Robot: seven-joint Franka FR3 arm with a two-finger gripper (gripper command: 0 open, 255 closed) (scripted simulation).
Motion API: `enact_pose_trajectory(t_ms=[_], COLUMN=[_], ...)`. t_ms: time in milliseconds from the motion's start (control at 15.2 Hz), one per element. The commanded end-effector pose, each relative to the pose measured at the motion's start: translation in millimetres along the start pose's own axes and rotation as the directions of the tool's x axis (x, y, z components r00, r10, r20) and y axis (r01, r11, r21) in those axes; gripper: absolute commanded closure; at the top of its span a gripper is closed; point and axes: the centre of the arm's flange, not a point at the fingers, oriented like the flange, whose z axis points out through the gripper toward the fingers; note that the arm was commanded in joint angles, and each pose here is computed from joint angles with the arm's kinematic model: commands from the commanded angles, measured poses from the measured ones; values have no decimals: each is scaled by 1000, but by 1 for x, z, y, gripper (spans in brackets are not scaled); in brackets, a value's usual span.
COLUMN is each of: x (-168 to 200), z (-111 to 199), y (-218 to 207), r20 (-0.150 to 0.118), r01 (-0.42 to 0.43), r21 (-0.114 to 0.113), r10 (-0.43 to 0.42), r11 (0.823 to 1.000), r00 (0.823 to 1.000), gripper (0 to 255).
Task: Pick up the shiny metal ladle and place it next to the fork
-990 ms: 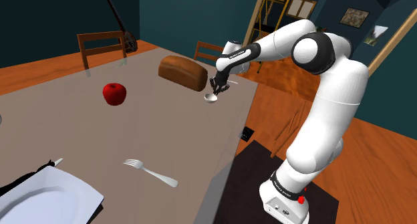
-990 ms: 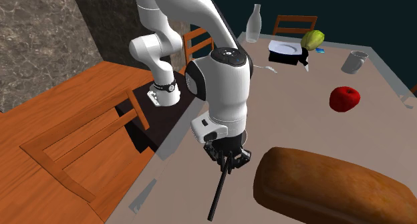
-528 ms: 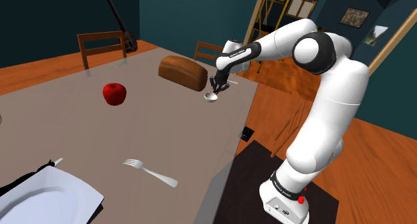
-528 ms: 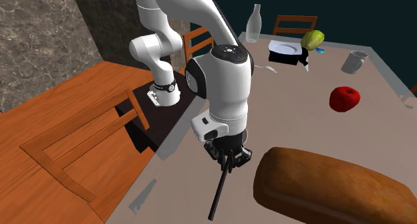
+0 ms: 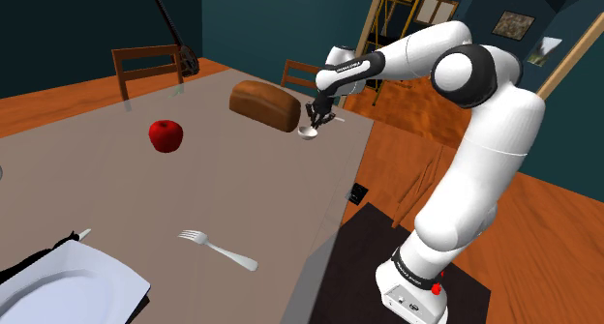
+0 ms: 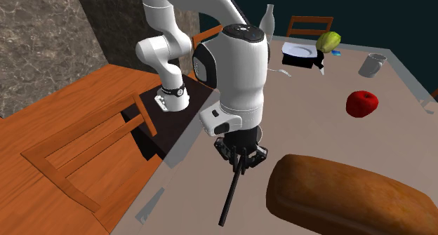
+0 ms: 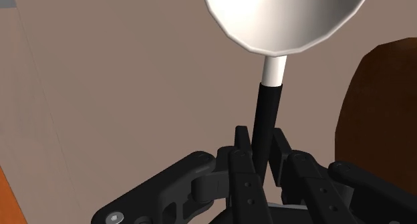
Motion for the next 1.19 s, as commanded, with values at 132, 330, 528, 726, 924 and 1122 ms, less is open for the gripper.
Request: enact_pose_trajectory(t_ms=[132, 330, 528, 726, 924, 1122], x=[2, 3, 5, -6, -44, -81], z=[-22, -38, -53, -65, -71, -76], y=[-2, -3, -5, -2, 10, 21], r20=[0, 0, 0, 0, 0, 0], r01=[0, 0, 0, 0, 0, 0], r21=[0, 0, 0, 0, 0, 0], r10=[0, 0, 0, 0, 0, 0], r11=[1000, 1000, 1000, 1000, 1000, 1000], r00=[1000, 1000, 1000, 1000, 1000, 1000], gripper=[255, 255, 255, 255, 255, 255])
